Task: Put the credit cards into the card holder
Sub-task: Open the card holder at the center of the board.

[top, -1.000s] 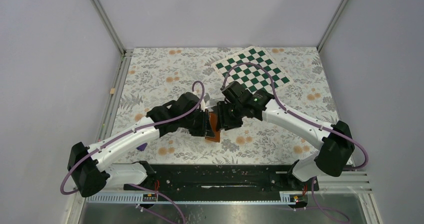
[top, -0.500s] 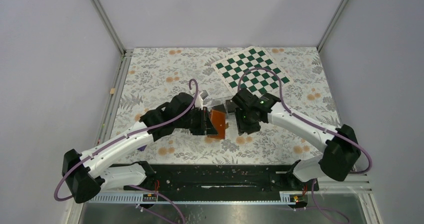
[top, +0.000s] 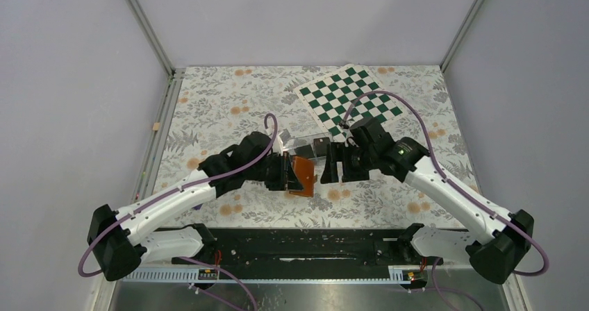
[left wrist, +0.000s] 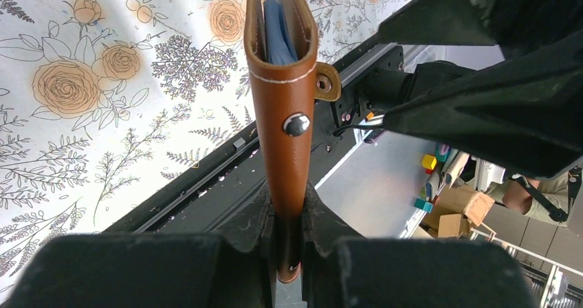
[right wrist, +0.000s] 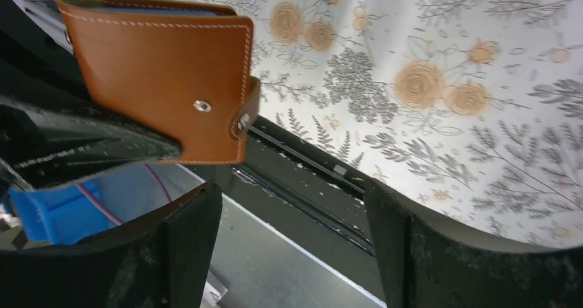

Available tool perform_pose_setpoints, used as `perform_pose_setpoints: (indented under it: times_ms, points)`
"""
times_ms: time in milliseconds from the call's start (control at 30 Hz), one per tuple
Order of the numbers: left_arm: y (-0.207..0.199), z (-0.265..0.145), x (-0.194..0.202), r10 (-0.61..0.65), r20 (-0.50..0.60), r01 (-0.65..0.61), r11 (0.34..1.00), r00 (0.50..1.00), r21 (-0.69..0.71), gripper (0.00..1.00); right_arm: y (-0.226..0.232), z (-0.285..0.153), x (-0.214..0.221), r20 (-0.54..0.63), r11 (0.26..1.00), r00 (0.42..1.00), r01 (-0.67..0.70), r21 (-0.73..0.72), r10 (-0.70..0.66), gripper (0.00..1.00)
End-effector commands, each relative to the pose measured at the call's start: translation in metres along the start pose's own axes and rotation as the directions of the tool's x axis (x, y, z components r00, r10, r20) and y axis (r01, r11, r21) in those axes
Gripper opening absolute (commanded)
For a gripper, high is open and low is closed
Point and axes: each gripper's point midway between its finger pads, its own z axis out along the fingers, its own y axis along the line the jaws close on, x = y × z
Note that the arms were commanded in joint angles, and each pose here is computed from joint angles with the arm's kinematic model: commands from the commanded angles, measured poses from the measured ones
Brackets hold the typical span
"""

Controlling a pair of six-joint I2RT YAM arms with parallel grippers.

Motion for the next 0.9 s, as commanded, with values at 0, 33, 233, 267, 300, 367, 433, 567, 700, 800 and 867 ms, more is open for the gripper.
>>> perform_pose_setpoints:
  times_ms: [0,33,233,267,300,367,433,567,700,800,867]
  points:
    - [-0.015,0.001,-0.005,0.015,0.008,-0.016,0.998,1.0,0.064,0.0,0.035,0.013,-0.003,-0.05,0.991,0.999,-0.019,-0.131,0.013,0.81]
    - [-0.015,0.002,-0.004,0.016,0.003,-0.016,0.998,1.0,0.064,0.0,0.04,0.016,-0.004,-0.055,0.99,0.998,-0.021,-0.139,0.013,0.8]
    - [-0.012,0.002,-0.001,0.014,-0.004,-0.014,0.998,1.0,0.059,0.0,0.034,0.033,-0.014,-0.073,0.999,0.997,-0.022,-0.04,0.019,0.6]
    - [-0.012,0.001,-0.001,0.016,-0.005,-0.015,0.998,1.0,0.061,0.0,0.03,0.033,-0.015,-0.075,1.0,0.997,-0.018,-0.012,0.017,0.57]
    - [-0.012,0.001,0.0,0.016,-0.006,-0.015,0.998,1.0,0.059,0.0,0.025,0.035,-0.017,-0.072,1.0,0.997,-0.017,0.016,0.018,0.54]
    - [-0.012,0.001,0.0,0.017,-0.004,-0.017,0.998,1.0,0.06,0.0,0.022,0.036,-0.018,-0.062,0.999,0.998,-0.015,0.039,0.017,0.51]
    - [-0.012,0.001,-0.001,0.017,-0.005,-0.017,0.998,1.0,0.06,0.0,0.024,0.039,-0.018,-0.067,1.0,0.998,-0.017,0.018,0.018,0.48]
    - [-0.013,0.0,-0.002,0.022,-0.003,-0.022,0.998,1.0,0.058,0.0,0.033,0.048,-0.009,-0.118,0.998,0.992,-0.047,-0.043,0.041,0.42]
    - [-0.015,0.0,-0.003,0.026,0.001,-0.026,0.998,1.0,0.06,0.0,0.032,0.053,0.0,-0.152,0.996,0.987,-0.065,-0.054,0.056,0.39]
    - [-0.016,-0.001,-0.004,0.026,0.002,-0.026,0.998,1.0,0.062,0.0,0.032,0.057,0.003,-0.158,0.995,0.985,-0.077,-0.063,0.066,0.38]
    - [-0.016,-0.001,-0.004,0.028,-0.001,-0.028,0.998,1.0,0.065,0.0,0.031,0.059,0.005,-0.171,0.995,0.983,-0.081,-0.059,0.07,0.36]
